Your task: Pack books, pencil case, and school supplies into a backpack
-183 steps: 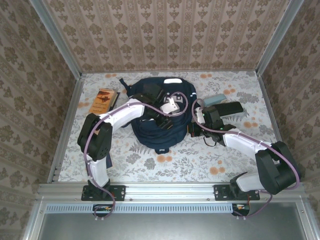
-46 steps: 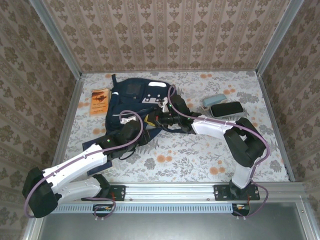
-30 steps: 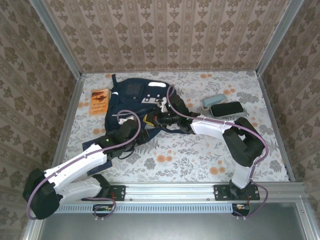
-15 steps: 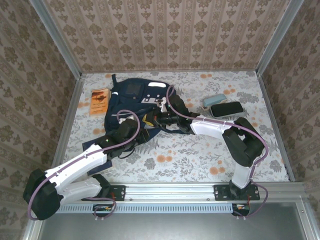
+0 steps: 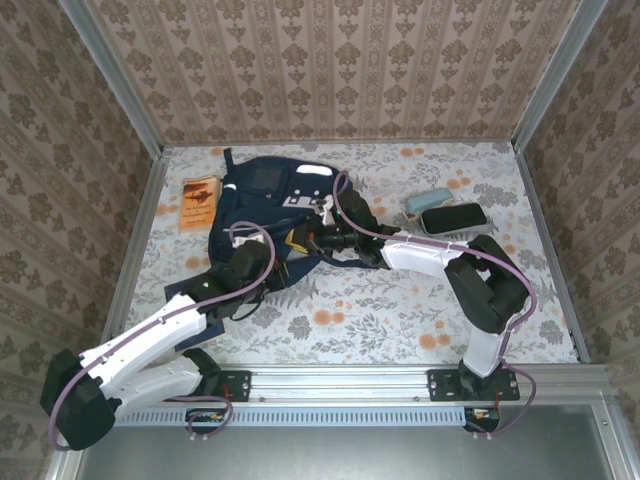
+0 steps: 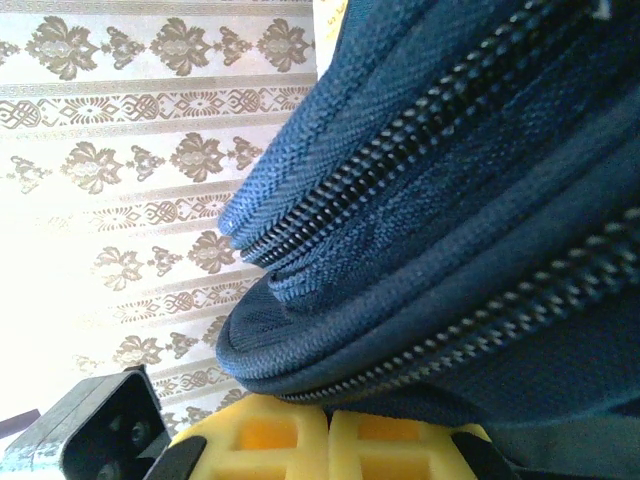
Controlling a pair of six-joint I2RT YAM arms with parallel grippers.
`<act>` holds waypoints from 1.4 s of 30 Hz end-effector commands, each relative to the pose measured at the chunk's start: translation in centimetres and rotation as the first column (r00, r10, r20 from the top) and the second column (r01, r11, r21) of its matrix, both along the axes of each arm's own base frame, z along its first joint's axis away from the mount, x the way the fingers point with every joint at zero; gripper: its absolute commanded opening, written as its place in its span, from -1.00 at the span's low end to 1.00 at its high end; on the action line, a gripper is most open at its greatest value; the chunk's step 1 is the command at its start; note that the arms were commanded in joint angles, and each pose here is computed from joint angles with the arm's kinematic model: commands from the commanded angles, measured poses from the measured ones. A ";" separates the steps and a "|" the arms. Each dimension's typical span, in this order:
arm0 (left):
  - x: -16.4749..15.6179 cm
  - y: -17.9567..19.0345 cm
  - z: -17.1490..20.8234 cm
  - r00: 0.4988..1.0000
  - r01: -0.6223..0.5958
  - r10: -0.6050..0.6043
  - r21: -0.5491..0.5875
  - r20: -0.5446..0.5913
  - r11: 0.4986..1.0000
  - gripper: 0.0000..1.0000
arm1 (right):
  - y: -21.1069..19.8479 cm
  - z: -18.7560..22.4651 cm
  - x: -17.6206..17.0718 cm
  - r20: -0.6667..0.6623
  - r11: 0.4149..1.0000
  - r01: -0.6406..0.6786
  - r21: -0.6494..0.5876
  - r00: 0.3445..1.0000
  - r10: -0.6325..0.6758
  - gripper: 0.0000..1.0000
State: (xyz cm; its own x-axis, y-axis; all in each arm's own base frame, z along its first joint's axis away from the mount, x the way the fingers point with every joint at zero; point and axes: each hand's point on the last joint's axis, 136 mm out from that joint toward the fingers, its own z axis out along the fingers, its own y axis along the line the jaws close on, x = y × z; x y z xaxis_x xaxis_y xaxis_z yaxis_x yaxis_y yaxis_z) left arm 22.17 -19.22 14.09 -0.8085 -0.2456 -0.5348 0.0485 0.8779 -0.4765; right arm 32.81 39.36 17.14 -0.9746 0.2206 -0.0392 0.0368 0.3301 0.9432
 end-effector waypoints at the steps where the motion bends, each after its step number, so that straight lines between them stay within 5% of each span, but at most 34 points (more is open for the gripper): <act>1: 0.0 2.3 0.6 0.999 -0.026 0.024 0.093 0.031 0.995 -1.00 | -1.1 0.9 0.2 0.055 1.000 0.018 -0.012 0.998 -0.017 -1.00; 17: 1.1 5.8 0.6 1.000 -0.023 0.022 0.238 0.005 0.971 -1.00 | -9.4 -3.3 -0.1 0.049 0.963 0.122 -0.240 0.992 -0.114 -1.00; 23: 1.0 3.1 0.5 0.994 0.112 -0.111 0.131 -0.021 0.985 -1.00 | -9.8 -3.3 0.1 0.049 0.959 0.122 -0.255 0.992 -0.113 -1.00; 29: -0.8 -0.5 0.3 0.977 0.209 -0.208 0.026 -0.039 0.978 -0.10 | -9.4 -2.9 0.4 0.047 0.966 0.118 -0.231 0.993 -0.110 -1.00; 42: -1.3 -4.7 -4.0 0.967 0.230 -0.225 0.032 -0.122 0.973 -0.10 | -9.2 -3.0 0.5 0.037 0.966 0.119 -0.228 0.993 -0.114 -1.00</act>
State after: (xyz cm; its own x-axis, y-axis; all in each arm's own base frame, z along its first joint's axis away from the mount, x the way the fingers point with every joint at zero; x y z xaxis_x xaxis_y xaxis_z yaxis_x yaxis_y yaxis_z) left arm 20.24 -23.20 9.97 -0.9017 0.0073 -0.4322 0.2120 0.8788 -0.4275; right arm 32.84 29.61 12.46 -0.9402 0.3267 -0.0968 0.1087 0.5568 0.8235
